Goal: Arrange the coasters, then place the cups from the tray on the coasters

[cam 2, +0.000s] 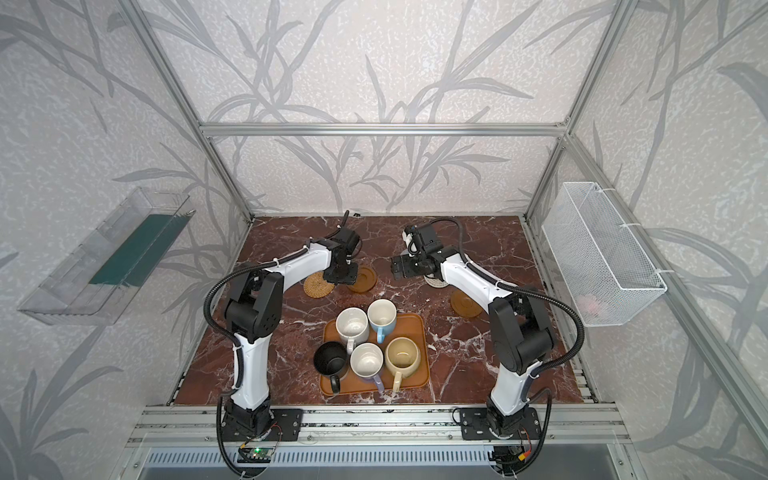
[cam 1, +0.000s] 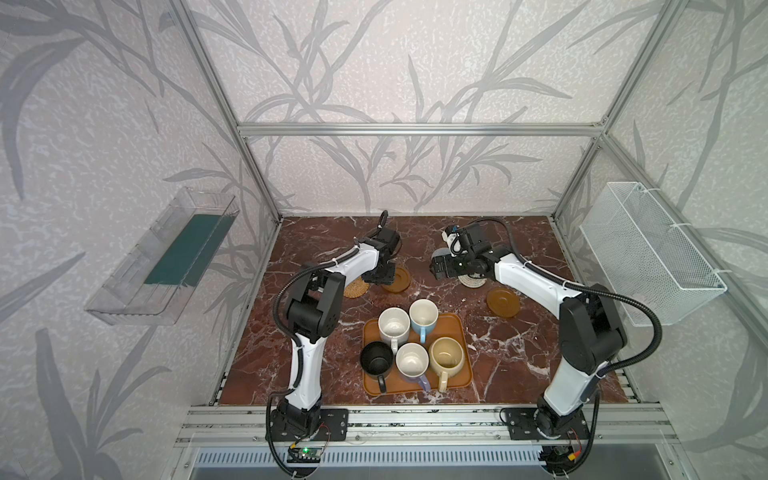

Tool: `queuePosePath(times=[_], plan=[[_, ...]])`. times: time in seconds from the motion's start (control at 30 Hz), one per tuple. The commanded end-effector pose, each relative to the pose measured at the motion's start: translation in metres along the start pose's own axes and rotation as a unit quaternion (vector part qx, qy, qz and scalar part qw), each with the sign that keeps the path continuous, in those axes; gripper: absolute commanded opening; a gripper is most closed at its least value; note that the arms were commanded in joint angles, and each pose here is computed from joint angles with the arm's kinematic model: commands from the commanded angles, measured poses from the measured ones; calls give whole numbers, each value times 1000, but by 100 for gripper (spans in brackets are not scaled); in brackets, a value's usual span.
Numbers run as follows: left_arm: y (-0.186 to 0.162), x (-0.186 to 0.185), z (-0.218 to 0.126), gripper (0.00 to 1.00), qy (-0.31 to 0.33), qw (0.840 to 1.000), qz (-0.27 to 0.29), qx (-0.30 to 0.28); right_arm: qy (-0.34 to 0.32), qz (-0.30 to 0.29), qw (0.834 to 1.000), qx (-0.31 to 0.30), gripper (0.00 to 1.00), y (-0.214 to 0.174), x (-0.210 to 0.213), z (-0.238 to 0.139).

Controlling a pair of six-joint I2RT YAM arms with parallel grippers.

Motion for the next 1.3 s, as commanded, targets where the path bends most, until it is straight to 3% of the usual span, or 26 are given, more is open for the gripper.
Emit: queuePosePath(times=[0.0,0.4,0.57,0.87,0.97,1.07,1.13,1.27], plan=[[-1,14,-3,44,41,999,-2,8,3,-4,1000,-2,99,5,1,-3],[-1,23,-12,41,34,999,-16,6,5,-6,1000,0,99,8,1,1],[6,18,-32,41,-12,998,-36,-41,-10,-12,1000,1,99,12,-4,5],[21,11,-67,49,-52,994,-54,-81,-69,-17,997,40,100,33,-38,49],[21,6,-80,55,-89,989,-60,-102,-87,-28,993,74,95,36,-46,66],[20,2,-95,80,-131,982,-65,-122,-83,-28,992,91,84,38,-50,78],[20,-3,-103,91,-168,975,-65,-133,-86,-31,991,94,76,39,-53,83],[17,-10,-113,93,-217,961,-84,-146,-90,-27,989,114,58,35,-61,92]])
Point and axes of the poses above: each gripper's point midway between its finger pads, its own z axis out along the fingers, its own x axis along the line the jaws close on, y = z × x, the point moved 6 cm from there along -z, back along the fingers, and after that the axes turned 2 degrees about -z, right-handed, at the moved point
